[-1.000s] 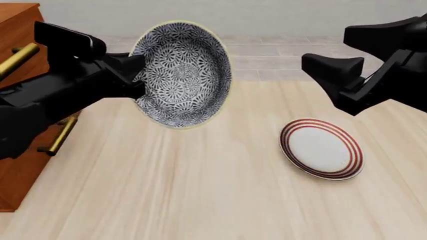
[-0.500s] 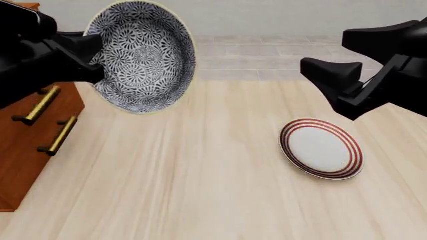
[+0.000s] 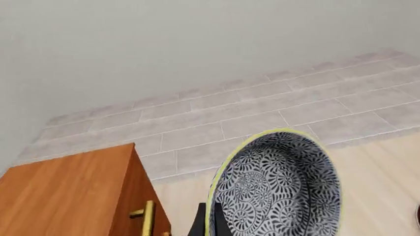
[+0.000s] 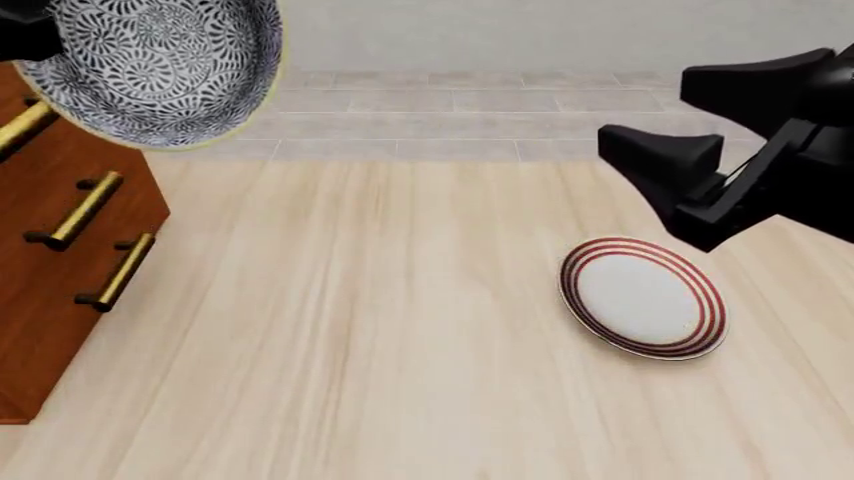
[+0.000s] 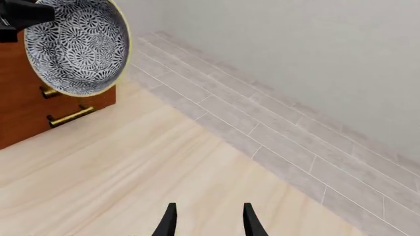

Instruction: Put the bowl on top of the cabinet.

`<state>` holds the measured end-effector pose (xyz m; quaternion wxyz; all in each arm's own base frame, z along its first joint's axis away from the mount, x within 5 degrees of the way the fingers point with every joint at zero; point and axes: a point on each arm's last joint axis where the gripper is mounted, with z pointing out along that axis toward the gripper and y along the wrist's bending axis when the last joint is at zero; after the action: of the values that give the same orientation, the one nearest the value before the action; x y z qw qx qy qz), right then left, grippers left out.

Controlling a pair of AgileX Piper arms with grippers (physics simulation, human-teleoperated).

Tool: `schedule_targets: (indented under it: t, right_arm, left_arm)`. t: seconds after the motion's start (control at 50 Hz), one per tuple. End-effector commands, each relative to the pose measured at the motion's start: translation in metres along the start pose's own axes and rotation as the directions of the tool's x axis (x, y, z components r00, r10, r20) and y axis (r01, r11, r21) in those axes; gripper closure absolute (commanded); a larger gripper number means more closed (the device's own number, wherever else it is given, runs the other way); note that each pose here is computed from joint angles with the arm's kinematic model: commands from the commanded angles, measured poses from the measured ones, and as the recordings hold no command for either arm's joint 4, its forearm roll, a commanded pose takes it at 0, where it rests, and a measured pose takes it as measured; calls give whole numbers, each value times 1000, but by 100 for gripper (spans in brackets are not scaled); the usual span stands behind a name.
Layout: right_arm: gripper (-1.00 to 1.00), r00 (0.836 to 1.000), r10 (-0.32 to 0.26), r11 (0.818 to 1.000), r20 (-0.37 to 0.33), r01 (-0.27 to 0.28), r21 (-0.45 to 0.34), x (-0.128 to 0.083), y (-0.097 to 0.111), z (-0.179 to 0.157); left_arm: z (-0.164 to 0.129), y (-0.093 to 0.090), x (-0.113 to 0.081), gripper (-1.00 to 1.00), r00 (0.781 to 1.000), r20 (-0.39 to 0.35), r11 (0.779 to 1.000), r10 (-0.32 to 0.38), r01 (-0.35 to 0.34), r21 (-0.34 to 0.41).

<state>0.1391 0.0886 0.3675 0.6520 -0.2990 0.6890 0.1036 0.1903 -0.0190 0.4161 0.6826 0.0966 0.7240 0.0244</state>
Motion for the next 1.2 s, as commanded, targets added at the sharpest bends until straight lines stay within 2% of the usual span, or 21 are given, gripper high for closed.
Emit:
schedule_targets:
  t: [0.02,0.2,0.36,0.4,0.54,0.66,0.74,0.9,1.02,1.06,1.1,1.14,1.2]
  right_arm:
    - [-100,1000,-1,1000,-4,1,-11,1,2,1]
    - [-100,1000,1,1000,-7,-1,-15,2,3,3]
    - [-100,1000,0,1000,-8,0,-19,2,3,3]
    - [-100,1000,0,1000,-8,0,-20,2,4,3]
    - [-100,1000,2,1000,-10,-2,-23,3,4,4]
    - [-100,1000,4,1000,-12,-4,-25,3,5,5]
    - [-100,1000,4,1000,-13,-4,-26,4,5,5]
    - [-100,1000,5,1000,-18,-5,-27,5,5,8]
    - [-100,1000,4,1000,-20,-5,-30,6,6,9]
    - [-100,1000,4,1000,-21,-4,-30,6,6,9]
    - [-100,1000,4,1000,-22,-5,-31,6,6,10]
    - [-100,1000,3,1000,-22,-4,-31,6,6,10]
    - [-100,1000,4,1000,-22,-5,-31,6,6,10]
  left_arm:
    - [-14,21,-28,100,997,14,993,-70,71,-91]
    - [-21,31,-41,100,993,17,983,-120,121,-135]
    - [-36,46,-60,100,982,48,960,-181,187,-210]
    - [-39,50,-63,100,973,59,945,-223,231,-231]
    - [-46,62,-67,100,962,79,913,-260,271,-306]
    - [-46,70,-69,100,944,96,881,-317,330,-340]
    - [-49,73,-71,100,937,115,865,-330,349,-359]
    - [-58,84,-77,100,912,181,813,-369,411,-413]
    - [-57,90,-69,100,880,217,767,-422,474,-433]
    - [-56,92,-67,100,878,223,759,-424,478,-442]
    - [-58,97,-67,100,886,231,752,-402,463,-469]
    - [-54,100,-63,100,874,234,735,-426,485,-474]
    - [-54,102,-61,100,871,239,728,-428,489,-481]
